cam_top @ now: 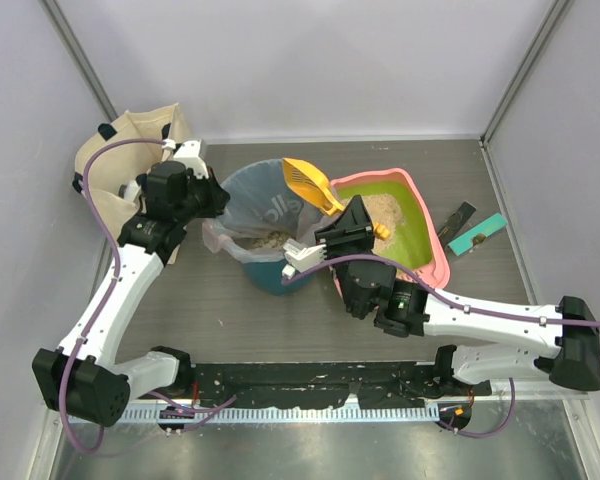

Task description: Clean the litter box

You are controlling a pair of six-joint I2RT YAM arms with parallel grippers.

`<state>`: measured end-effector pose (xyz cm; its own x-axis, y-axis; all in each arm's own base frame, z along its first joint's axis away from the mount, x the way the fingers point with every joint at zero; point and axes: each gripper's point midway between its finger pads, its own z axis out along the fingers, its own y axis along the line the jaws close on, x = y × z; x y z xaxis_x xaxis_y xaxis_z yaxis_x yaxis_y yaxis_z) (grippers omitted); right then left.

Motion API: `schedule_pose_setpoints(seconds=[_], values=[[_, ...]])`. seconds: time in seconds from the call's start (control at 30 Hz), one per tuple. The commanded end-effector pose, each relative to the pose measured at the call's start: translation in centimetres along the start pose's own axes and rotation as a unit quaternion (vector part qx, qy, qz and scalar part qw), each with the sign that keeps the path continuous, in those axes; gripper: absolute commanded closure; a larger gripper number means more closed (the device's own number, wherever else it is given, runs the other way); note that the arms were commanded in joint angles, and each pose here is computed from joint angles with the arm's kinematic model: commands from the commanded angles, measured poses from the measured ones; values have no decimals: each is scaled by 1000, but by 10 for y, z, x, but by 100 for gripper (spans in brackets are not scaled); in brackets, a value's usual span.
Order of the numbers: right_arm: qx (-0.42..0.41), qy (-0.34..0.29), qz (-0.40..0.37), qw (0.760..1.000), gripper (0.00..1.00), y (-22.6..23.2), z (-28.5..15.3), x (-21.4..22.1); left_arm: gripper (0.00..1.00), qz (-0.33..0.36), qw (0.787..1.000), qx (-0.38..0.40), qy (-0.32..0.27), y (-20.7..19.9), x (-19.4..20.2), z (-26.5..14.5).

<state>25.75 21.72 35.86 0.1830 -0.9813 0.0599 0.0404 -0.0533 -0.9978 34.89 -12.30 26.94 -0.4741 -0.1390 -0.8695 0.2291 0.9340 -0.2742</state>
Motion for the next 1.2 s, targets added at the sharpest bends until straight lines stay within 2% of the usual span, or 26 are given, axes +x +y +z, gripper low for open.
schedule_pose_setpoints(seconds=[0.0, 0.2, 0.3, 0.5, 0.53, 0.57, 0.6, 0.63, 0.73, 0.83, 0.87, 0.9, 1.0, 1.17], values=[[-2, 2, -26, 1000, 99, 3, -7, 2, 100, 5, 999, 20, -37, -11, -23, -8], [-52, -2, -76, 996, 99, 56, -19, 3, 100, 4, 999, 16, -36, -9, -23, -7], [-43, -5, -61, 997, 99, 49, -19, 3, 100, 4, 999, 17, -35, -9, -22, -7], [3, -8, 83, 997, 99, -7, -17, 4, 100, 4, 999, 18, -43, -11, -28, -11], [-2, -8, 148, 989, 99, -7, -16, 2, 100, 5, 999, 19, -45, -12, -29, -13], [-29, -8, 134, 991, 99, 2, -14, -3, 100, 5, 999, 18, -47, -12, -31, -15], [-30, -8, 182, 983, 99, -16, -12, -4, 100, 4, 999, 17, -49, -11, -32, -16], [-41, -7, 228, 973, 99, -14, -12, -7, 100, 4, 999, 11, -53, -10, -35, -18], [-59, -3, 268, 961, 99, -17, -6, -11, 100, 10, 998, -13, -53, -3, -38, -22], [-77, -6, 346, 935, 99, -20, 2, -13, 100, 19, 998, -29, -55, 2, -45, -26], [-103, 3, 370, 923, 99, -9, 2, -12, 100, 21, 998, -35, -49, 5, -43, -27], [-116, -4, 414, 903, 99, -23, 12, -6, 100, 22, 997, -47, -52, 9, -45, -28], [-167, 11, 459, 872, 99, -17, 20, 2, 100, 21, 997, -53, -45, 11, -43, -26], [-156, 64, 522, 836, 99, -20, 24, 35, 100, 18, 997, -60, -39, 18, -37, -22]])
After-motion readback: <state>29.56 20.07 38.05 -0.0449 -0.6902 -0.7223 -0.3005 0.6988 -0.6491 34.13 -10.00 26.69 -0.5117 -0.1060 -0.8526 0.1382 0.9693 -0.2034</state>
